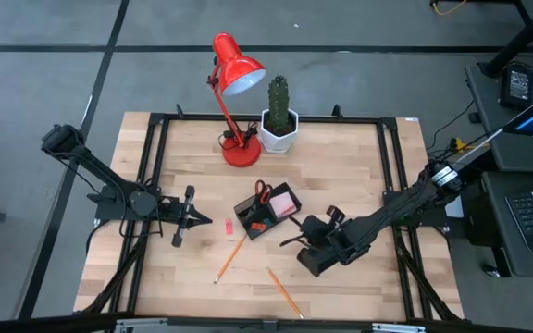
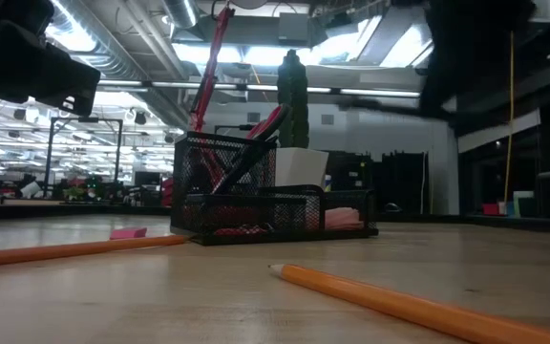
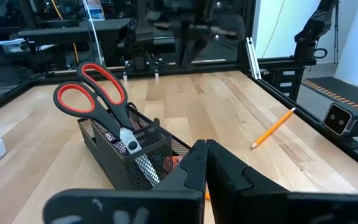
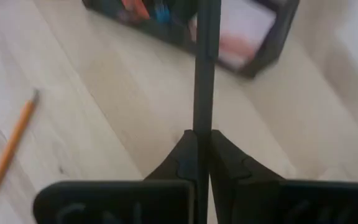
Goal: Pick and place office supplies into organizer
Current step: Put the black pen into the black desk organizer
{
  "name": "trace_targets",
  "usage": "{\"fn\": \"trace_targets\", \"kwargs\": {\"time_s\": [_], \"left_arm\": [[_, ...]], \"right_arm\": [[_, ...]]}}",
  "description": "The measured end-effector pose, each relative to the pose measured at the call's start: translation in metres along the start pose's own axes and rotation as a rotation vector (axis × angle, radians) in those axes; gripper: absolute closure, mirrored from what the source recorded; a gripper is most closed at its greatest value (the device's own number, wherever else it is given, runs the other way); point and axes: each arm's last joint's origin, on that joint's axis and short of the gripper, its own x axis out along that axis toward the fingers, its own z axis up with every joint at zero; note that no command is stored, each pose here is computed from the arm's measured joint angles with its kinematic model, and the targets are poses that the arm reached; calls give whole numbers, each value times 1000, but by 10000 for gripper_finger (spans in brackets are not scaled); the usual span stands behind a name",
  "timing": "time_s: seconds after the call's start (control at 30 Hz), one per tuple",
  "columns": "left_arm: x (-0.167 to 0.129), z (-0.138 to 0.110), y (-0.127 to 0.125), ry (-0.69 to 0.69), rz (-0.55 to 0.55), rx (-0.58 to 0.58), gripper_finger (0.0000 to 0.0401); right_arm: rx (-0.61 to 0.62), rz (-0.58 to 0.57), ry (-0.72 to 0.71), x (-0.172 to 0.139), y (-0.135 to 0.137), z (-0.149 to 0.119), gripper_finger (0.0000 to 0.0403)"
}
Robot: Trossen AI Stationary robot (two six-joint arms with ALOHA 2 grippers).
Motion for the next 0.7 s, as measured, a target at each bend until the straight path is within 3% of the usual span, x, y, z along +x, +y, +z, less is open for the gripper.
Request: {"fn": "trace_targets", "kwargs": {"time_s": [0.3, 0.43, 0.7], "left_arm": [[0, 0, 0, 0, 0, 1, 400], [0, 0, 0, 0, 0, 1, 399], [0, 0, 0, 0, 0, 1, 398]], "right_arm": [[-121, -68, -329, -25, 9, 29, 387], [-148, -89, -456, -20, 14, 35, 387], [-226, 12, -632, 4, 22, 55, 387]]}}
